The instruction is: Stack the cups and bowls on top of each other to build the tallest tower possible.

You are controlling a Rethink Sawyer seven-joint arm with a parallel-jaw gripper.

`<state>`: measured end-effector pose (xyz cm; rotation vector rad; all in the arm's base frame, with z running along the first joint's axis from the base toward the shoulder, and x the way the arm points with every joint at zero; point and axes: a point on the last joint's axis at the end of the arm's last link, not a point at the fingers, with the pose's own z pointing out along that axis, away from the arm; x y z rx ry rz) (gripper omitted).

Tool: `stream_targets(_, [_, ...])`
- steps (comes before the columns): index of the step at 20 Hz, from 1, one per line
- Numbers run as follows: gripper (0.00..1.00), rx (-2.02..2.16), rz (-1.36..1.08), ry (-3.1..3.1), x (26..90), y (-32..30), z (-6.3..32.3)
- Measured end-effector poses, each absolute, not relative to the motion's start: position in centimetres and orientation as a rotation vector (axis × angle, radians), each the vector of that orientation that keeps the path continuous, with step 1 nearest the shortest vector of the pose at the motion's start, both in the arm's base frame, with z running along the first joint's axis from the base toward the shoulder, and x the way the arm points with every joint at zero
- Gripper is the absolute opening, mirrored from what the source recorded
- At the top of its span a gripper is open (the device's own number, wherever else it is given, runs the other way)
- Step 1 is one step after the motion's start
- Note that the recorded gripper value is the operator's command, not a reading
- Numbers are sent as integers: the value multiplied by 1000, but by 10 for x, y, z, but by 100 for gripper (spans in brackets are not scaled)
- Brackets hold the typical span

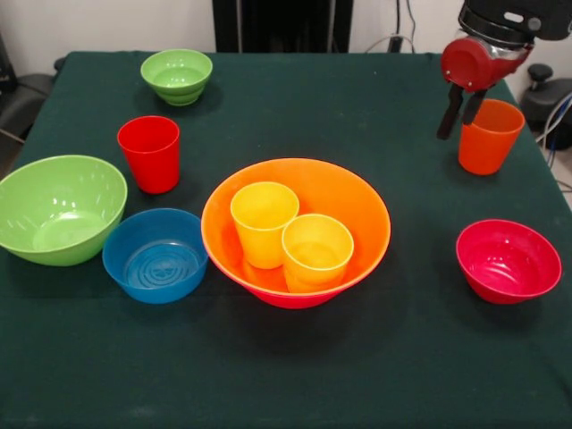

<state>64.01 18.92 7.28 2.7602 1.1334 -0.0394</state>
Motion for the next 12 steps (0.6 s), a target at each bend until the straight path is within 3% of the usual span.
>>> stream_targets(12, [100, 2746, -63, 1194, 648, 209, 64])
